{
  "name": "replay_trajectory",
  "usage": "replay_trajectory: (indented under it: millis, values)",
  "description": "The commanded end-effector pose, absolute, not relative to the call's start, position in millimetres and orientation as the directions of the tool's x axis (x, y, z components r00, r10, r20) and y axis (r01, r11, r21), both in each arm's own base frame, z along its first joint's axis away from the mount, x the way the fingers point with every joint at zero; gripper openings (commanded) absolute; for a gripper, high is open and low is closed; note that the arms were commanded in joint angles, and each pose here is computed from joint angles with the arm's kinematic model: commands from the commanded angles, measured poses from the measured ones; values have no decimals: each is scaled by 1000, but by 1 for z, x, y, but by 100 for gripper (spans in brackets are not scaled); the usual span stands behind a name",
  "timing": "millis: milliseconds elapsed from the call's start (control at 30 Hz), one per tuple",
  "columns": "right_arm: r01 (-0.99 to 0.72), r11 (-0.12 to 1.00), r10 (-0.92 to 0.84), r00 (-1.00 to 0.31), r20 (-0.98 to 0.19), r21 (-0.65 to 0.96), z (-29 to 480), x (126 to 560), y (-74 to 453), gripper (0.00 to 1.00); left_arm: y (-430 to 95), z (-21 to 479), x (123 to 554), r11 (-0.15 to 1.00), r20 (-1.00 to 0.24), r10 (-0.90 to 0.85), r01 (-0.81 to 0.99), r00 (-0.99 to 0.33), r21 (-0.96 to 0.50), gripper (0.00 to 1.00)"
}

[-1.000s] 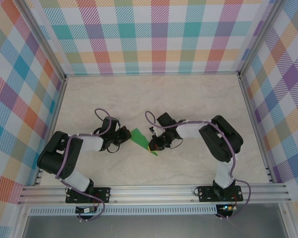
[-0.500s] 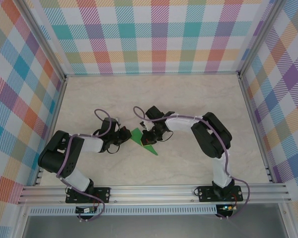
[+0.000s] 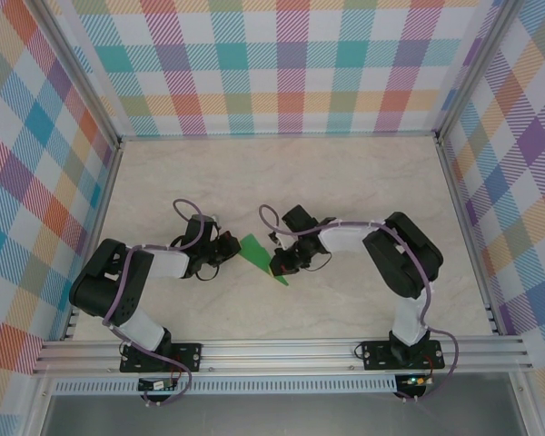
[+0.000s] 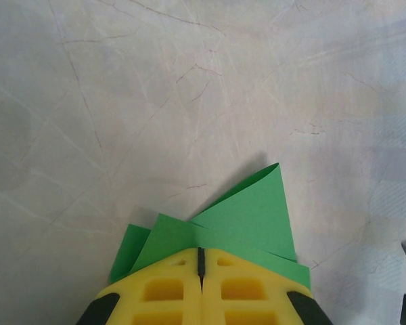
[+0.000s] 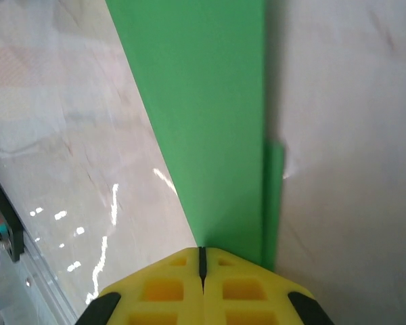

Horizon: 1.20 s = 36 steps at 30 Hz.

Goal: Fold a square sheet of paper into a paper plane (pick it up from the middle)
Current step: Fold the wing for the fifth time at the center of the table, then turn over a paper plane at the center of the table.

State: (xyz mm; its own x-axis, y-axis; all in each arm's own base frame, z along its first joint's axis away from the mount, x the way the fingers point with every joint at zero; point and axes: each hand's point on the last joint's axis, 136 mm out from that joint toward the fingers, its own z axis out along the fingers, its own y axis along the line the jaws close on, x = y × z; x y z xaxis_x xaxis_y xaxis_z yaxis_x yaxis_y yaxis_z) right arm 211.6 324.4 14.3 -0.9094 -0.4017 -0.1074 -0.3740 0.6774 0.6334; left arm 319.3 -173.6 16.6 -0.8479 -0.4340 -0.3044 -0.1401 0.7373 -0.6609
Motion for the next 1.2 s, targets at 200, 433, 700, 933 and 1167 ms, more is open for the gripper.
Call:
replay_trajectory:
  millis: [200,433,700,933,1167]
  values:
    - [-341,728,-397,-917,-40,595,14,171,270,1,-128,-42,277,846,-197,-439,-329,-877,-420,0]
    - [-347,774,-284,-938,-200,529,51,210,263,8,-146,15,298,852,-264,-403,-254,-876,-458,14]
    - [-273,836,-101,-929,-355,476,83,253,250,53,-139,90,292,898,-359,-411,-305,-838,-318,53]
    - [-164,894,22,-913,-408,416,89,276,222,79,-151,101,274,917,-376,-398,-364,-837,-160,66]
    - [-57,925,105,-913,-395,376,79,280,199,88,-199,92,274,949,-398,-248,-304,-883,83,79]
